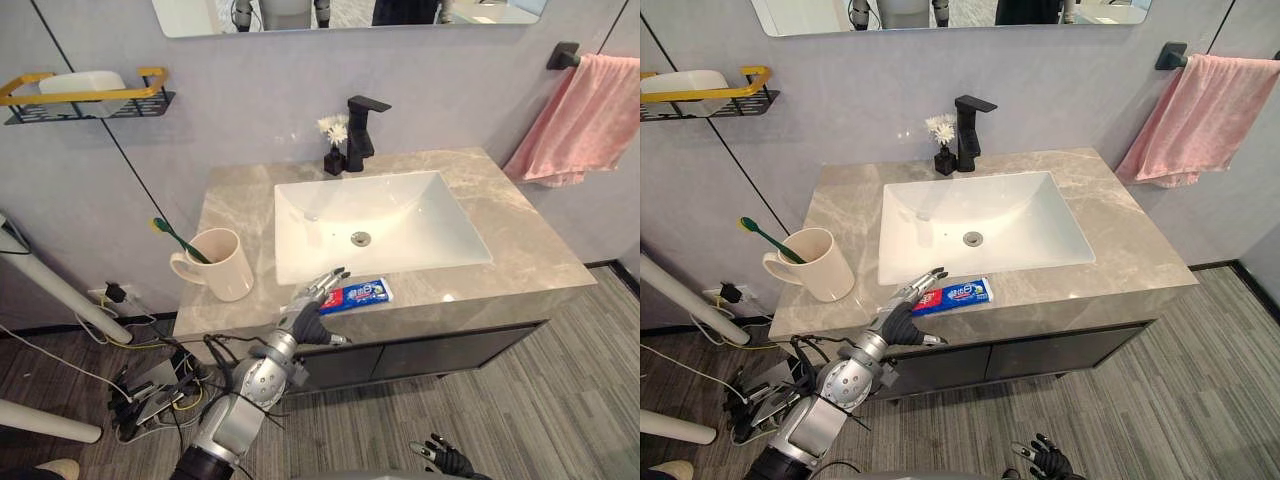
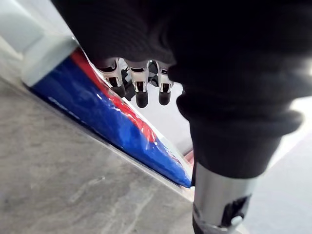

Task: Organize washtable

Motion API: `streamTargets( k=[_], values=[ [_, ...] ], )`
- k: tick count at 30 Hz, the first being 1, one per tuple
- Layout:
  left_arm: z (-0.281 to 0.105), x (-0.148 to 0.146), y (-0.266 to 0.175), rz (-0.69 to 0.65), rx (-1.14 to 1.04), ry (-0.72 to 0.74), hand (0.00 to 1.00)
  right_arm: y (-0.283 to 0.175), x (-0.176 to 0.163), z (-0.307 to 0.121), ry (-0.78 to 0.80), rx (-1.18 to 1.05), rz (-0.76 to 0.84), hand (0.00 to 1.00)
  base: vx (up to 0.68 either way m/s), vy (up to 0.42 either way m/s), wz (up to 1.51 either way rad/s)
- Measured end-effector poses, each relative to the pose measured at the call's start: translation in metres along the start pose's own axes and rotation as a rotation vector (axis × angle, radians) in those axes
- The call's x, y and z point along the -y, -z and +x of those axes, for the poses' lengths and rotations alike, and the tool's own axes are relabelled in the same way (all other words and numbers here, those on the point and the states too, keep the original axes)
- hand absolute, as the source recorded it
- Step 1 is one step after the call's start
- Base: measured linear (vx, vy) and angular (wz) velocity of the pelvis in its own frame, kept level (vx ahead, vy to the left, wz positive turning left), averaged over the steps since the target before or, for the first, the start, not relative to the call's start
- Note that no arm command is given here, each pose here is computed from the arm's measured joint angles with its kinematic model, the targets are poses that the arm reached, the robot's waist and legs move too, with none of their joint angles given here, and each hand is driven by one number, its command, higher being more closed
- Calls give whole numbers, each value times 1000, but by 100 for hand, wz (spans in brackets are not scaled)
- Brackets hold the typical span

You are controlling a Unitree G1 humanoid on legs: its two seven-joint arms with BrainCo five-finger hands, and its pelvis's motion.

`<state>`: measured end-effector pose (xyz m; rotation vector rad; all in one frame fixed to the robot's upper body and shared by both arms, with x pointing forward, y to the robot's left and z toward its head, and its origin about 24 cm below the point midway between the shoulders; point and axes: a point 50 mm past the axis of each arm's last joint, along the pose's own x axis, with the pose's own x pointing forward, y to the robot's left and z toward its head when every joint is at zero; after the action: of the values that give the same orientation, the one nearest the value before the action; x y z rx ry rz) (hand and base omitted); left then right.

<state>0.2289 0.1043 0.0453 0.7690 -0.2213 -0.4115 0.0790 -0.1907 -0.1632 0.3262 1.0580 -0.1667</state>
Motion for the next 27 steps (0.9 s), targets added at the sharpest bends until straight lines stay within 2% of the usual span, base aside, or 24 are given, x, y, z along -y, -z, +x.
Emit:
streamTargets(
  k=[21,22,27],
  values=[
    [4,-12,19,56,-127,-148,0,0,-8,-2,-24,38,15,0,-25,-13,-4],
    [4,-12,20,56,-129,-146,100,0,-8,-2,-24,38,15,0,-44,-25,-3],
    [8,-9,24,52,-142,-131,100,0,-8,-2,-24,37,16,0,-37,-23,-3]
  ],
)
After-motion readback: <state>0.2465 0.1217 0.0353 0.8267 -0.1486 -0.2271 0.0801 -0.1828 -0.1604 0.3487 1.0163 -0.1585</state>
